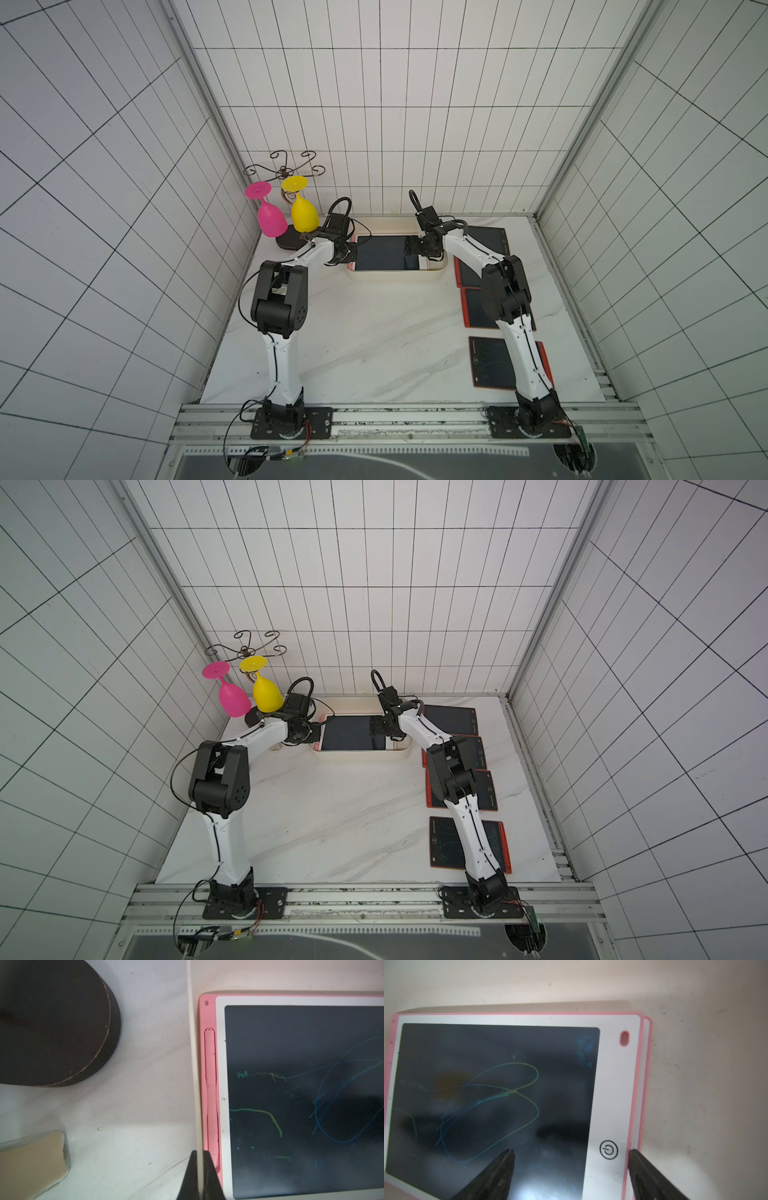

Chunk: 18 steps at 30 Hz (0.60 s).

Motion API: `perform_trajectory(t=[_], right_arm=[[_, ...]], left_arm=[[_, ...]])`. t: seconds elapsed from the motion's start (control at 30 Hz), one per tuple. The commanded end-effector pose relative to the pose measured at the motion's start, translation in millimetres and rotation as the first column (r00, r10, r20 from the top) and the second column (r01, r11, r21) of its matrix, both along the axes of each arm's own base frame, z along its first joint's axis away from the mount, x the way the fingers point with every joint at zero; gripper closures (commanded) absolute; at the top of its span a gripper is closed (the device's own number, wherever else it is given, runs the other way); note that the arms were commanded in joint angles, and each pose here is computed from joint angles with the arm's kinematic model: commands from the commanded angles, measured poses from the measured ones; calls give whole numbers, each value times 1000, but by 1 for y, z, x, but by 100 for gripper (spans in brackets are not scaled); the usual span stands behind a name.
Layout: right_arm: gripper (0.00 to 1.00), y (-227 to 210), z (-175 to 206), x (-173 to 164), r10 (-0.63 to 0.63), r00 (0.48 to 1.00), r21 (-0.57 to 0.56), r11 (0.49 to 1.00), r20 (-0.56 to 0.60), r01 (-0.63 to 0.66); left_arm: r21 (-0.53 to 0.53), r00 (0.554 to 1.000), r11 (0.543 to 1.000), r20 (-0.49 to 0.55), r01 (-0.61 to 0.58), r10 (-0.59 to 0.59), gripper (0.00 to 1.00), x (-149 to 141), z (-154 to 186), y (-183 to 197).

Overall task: Take out the writing tablet from the storage box
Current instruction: Pick up the writing tablet from the storage box.

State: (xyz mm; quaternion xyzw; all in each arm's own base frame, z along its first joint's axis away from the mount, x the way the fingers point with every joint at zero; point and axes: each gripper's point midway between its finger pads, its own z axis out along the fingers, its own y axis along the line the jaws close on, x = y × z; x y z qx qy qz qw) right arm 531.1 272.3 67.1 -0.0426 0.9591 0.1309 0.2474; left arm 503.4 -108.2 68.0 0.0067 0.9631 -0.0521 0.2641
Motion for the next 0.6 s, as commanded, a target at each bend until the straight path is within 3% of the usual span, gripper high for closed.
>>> perform_trajectory(t=[0.0,0.37,0.57], right_arm=[[15,28,54,-4,61,996,92,993,72,-67],[19,43,75,-12,112,992,219,968,59,-122],[29,51,93,-18,158,987,354,921,36,-161]], left_arm=[[-38,997,999,74,30,-27,100,8,25,-13],[-40,996,999,79,37,-34,100,8,28,-16],[-46,996,998,79,38,-34,100,8,28,-18]])
